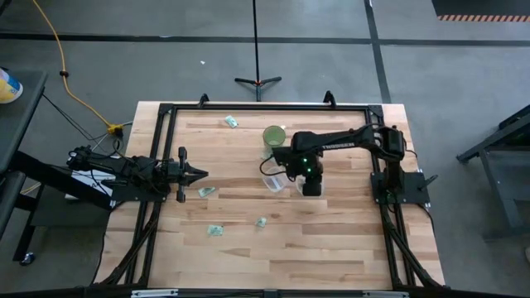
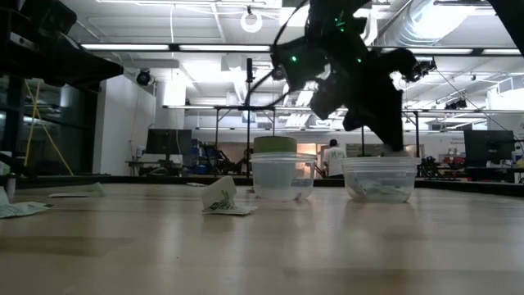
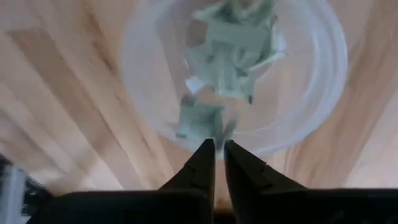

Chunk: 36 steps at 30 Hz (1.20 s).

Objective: Pick and place items into bin
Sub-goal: Put the stevia packet into the right transparent bin, then put the stevia packet into the left transparent bin

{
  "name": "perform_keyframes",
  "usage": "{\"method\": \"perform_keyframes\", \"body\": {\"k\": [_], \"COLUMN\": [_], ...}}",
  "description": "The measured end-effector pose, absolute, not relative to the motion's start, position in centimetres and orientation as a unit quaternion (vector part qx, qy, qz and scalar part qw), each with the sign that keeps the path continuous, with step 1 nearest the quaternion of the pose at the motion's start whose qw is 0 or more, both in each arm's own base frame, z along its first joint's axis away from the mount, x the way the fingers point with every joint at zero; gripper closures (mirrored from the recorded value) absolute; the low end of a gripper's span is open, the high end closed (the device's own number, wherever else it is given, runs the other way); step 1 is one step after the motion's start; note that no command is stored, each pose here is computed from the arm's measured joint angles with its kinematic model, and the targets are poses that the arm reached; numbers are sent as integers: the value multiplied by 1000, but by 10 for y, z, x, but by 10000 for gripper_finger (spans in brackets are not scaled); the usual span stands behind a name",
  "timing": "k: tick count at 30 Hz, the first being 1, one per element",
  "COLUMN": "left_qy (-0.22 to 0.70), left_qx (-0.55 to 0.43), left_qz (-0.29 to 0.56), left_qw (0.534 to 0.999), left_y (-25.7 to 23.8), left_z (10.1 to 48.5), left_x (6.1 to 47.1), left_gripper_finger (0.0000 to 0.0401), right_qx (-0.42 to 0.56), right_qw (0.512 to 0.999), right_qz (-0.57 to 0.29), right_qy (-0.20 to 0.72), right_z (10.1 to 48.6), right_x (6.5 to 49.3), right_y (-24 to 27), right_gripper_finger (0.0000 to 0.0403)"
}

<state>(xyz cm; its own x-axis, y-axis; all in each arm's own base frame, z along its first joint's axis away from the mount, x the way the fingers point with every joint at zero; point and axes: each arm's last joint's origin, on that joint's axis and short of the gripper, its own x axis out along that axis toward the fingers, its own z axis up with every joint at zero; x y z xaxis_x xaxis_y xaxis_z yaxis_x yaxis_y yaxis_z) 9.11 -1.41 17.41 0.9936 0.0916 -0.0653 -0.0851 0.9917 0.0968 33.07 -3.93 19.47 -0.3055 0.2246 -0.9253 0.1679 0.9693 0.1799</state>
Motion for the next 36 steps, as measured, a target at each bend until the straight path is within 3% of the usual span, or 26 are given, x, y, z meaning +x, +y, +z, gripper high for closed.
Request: {"method": "perform_keyframes", "body": {"k": [6, 9, 16, 21, 27, 30, 36], "left_qy": [35, 35, 36, 37, 36, 36, 36], "left_qx": [47, 47, 48, 48, 48, 48, 47], "left_qz": [45, 45, 45, 45, 45, 45, 45], "left_qw": [997, 997, 997, 997, 997, 997, 997], "left_y": [-14, -14, -14, -14, -14, -14, -14], "left_z": [174, 174, 174, 174, 174, 174, 174], "left_x": [91, 91, 91, 91, 91, 91, 91], "left_gripper_finger": [341, 341, 341, 341, 341, 341, 341], "right_qx": [119, 105, 64, 45, 68, 64, 74], "right_qw": [592, 624, 809, 908, 971, 989, 993], "right_qz": [13, 28, 81, 71, 5, -11, -70], "right_qy": [797, 774, 578, 411, 227, 129, 53], "right_z": [191, 199, 238, 236, 214, 205, 183], "right_x": [332, 337, 335, 287, 212, 181, 140], "right_y": [-40, -41, -38, -31, -23, -17, -13], "right_gripper_finger": [321, 295, 280, 286, 294, 297, 298]}}
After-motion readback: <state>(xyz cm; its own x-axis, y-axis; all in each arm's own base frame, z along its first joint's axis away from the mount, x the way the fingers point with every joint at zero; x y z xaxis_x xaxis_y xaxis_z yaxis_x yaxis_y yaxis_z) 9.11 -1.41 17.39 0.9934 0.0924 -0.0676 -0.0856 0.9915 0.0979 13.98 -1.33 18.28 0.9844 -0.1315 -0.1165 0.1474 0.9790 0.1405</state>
